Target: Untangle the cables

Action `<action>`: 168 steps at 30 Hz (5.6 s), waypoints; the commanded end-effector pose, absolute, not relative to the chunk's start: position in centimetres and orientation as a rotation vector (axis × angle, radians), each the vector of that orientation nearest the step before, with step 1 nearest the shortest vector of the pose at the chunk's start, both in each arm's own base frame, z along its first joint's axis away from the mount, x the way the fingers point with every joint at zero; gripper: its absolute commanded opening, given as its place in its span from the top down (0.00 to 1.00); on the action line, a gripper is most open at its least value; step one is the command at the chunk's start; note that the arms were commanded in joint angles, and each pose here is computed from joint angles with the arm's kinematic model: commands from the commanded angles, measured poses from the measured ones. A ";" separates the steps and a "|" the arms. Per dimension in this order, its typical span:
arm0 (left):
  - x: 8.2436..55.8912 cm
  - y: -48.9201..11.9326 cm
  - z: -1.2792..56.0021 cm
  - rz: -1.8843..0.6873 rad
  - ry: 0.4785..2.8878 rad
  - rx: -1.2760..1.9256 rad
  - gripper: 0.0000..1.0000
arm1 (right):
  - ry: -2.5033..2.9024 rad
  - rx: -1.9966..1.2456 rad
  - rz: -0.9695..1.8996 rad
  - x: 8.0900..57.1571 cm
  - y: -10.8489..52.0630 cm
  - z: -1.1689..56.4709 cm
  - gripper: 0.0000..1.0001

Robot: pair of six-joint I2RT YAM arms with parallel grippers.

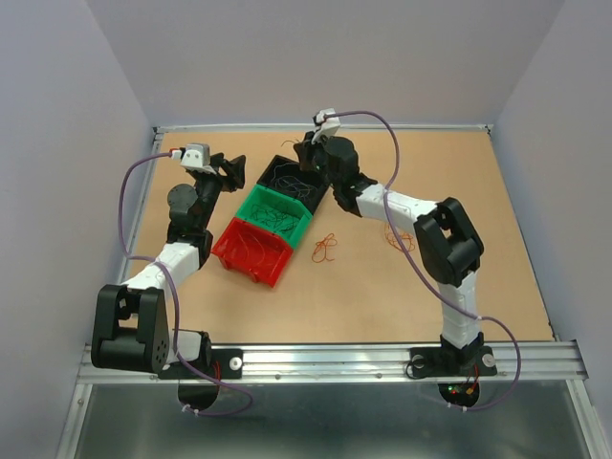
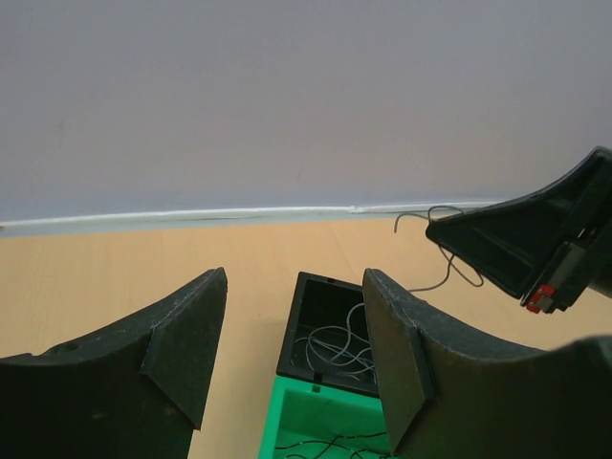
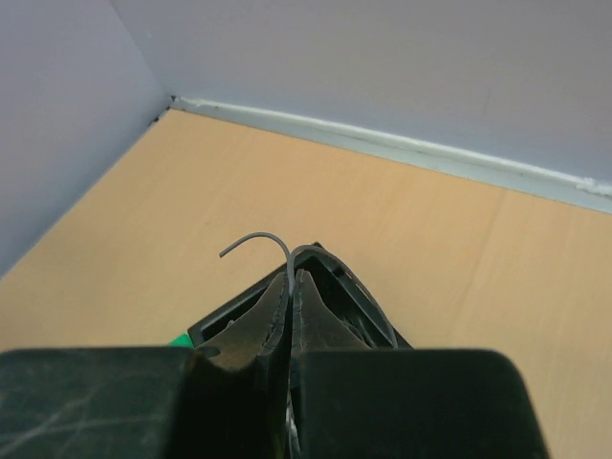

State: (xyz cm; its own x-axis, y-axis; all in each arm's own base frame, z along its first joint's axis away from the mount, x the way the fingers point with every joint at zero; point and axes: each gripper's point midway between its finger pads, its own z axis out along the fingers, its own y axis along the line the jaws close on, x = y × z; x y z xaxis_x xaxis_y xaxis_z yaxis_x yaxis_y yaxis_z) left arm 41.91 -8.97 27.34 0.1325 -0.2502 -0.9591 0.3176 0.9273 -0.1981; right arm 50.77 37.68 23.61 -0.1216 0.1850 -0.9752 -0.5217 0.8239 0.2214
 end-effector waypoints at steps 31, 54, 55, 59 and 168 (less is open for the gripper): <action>39.6 -11.1 30.4 -0.405 1.291 0.307 0.10 | 1.783 -0.436 0.613 47.9 35.4 24.7 0.28; 38.1 -18.7 28.3 -0.300 1.357 0.587 0.01 | 2.165 0.340 -0.093 30.9 10.6 6.4 0.00; 38.0 -18.8 28.2 -0.301 1.359 0.593 0.01 | 2.172 0.345 -0.122 31.3 10.6 6.0 0.00; 37.9 -19.1 27.9 -0.309 1.358 0.612 0.01 | 2.198 0.362 -0.221 32.9 10.0 4.6 0.00; 39.3 -8.7 32.8 -0.328 1.252 0.124 0.10 | 1.719 -0.794 0.866 28.5 48.4 15.0 0.27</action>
State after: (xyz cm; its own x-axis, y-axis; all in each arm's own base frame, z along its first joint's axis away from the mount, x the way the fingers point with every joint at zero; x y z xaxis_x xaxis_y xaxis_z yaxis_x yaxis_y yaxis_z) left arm 39.91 -8.83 30.58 0.1967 -0.1598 -0.9673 0.3002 0.9491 -0.0958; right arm 27.85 48.78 12.67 -0.3250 -0.1417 -0.9350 -0.8472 0.4830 0.2212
